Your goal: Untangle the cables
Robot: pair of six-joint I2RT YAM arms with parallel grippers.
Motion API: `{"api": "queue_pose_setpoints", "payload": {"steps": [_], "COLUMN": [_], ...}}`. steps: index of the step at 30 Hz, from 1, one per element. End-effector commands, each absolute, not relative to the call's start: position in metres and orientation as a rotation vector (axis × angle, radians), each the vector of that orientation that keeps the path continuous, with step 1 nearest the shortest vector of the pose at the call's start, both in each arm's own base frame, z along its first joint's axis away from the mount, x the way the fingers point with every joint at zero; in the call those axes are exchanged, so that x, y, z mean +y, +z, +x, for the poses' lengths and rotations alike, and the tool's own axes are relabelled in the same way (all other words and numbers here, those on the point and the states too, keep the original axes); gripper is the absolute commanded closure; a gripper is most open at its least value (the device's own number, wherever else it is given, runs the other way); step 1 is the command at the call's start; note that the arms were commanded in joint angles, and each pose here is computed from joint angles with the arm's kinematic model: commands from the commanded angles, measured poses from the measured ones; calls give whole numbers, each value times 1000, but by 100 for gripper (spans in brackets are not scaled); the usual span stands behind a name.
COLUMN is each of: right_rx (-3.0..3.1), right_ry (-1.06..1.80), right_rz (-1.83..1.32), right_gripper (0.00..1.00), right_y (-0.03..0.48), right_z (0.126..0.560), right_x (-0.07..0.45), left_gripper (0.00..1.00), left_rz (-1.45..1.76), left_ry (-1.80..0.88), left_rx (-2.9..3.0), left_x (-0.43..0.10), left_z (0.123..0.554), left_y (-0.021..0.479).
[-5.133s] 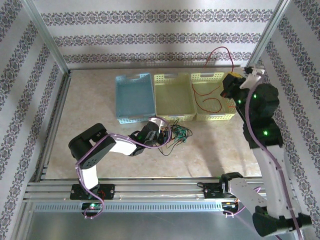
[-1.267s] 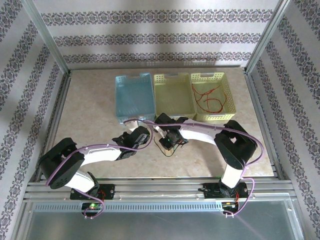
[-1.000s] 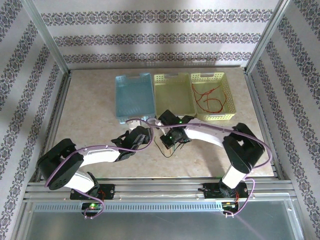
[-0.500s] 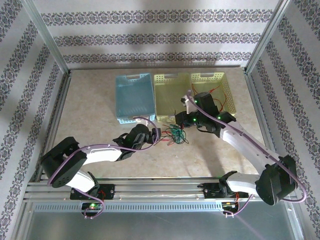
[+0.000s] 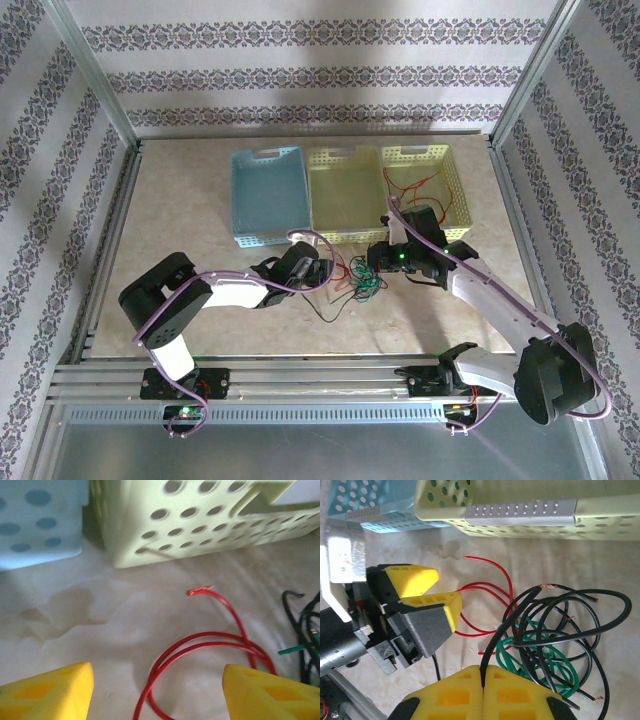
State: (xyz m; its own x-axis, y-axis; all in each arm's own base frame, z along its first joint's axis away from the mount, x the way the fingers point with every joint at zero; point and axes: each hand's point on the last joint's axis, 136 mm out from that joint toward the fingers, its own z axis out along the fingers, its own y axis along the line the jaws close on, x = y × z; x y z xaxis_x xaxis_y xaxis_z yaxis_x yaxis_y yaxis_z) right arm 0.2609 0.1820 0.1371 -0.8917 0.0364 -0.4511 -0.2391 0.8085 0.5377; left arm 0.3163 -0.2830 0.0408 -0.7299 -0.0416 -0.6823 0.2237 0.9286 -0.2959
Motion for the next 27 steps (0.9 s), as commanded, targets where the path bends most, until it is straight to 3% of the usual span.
{"api": "queue_pose_setpoints", "payload": {"steps": [1,13,20,24,27], "right_rx": [2525,2520,2502,2484,2468], "right_ry": [828,792,771,762,747], "right_rz": [-118,-88,-63,-44,-28], "right_gripper": [99,99,99,99,99], "right_y": [139,137,139,143,147], "right_z": [262,266,269,272,273], "right_x": [177,171,166,162,158], "left_gripper": [32,43,70,99,100], "left_rz": [97,255,327,323,309], "left_ry": [-414,-269,-166,-131,-148], "left_rx": [2370,2557,2719,2742,2703], "left_x": [-277,-275,-266,-264,-266], "left_z": [313,299,280,279,285], "left_y": [33,12,-5,-9,-1]}}
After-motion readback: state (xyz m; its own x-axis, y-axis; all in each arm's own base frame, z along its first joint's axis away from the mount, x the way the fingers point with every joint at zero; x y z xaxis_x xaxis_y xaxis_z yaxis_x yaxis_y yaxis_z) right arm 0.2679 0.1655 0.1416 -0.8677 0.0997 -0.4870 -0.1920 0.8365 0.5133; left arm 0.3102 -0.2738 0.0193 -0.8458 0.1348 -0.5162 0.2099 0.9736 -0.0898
